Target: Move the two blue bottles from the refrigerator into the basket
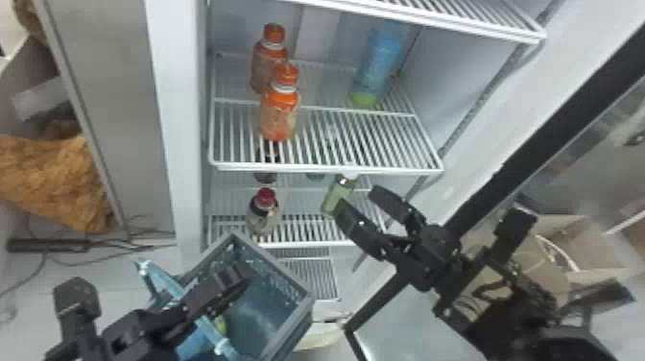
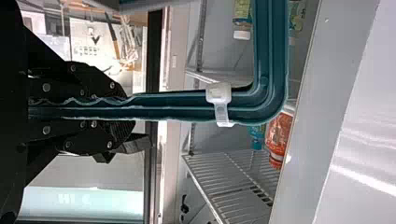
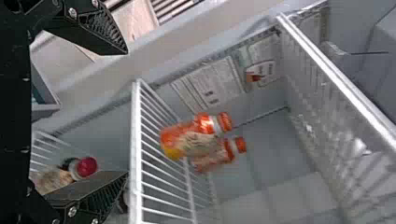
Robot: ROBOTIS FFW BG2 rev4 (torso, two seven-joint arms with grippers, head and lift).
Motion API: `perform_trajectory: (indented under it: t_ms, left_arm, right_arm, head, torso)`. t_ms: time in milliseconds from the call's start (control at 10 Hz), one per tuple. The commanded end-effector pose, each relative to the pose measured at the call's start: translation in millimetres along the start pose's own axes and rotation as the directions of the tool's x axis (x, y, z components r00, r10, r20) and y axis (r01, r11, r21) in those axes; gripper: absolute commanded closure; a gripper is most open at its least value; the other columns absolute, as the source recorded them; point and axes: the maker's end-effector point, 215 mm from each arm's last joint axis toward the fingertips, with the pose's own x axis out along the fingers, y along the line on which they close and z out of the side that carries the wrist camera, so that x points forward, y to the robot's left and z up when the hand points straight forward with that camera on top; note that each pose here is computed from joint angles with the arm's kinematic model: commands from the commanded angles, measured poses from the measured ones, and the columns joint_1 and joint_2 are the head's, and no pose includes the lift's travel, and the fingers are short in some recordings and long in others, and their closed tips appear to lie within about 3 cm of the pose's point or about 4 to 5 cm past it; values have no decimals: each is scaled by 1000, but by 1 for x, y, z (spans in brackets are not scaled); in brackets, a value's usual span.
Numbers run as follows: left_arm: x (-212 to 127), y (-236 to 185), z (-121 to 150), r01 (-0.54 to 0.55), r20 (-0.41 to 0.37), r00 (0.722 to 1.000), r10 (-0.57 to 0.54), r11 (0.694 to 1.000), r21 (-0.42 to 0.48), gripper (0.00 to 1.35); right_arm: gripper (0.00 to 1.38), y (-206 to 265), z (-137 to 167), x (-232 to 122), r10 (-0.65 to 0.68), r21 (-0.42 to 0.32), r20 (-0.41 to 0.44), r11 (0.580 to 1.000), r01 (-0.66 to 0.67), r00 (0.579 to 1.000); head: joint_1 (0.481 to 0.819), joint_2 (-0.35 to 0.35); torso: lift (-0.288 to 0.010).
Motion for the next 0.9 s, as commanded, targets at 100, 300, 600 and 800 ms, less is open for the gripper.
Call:
perform_trajectory:
  t_ms: [100, 300, 600, 800]
  left_arm:
    - [-2, 2, -5, -3, -3, 1000, 3, 1000, -11, 1202]
    - [1, 0, -7, 6, -12, 1000, -6, 1000, -12, 1202]
    - [0, 0, -9, 6, -14, 1000, -6, 1000, -18, 1202]
    - [0, 1, -9, 3, -18, 1000, -3, 1000, -16, 1202]
  right_arm:
    - [139, -25, 39, -10, -91, -115, 71, 988, 99, 993]
    - [142, -58, 86, -29, -215, -258, 159, 933, 251, 964]
    - [139, -92, 108, -29, -266, -281, 238, 902, 329, 934]
    - [145, -115, 105, -18, -299, -248, 260, 898, 363, 918]
  head:
    - [695, -326]
    - [695, -350]
    - [695, -350]
    - [695, -350]
  torso:
    - [0]
    - [0]
    - [0]
    - [0]
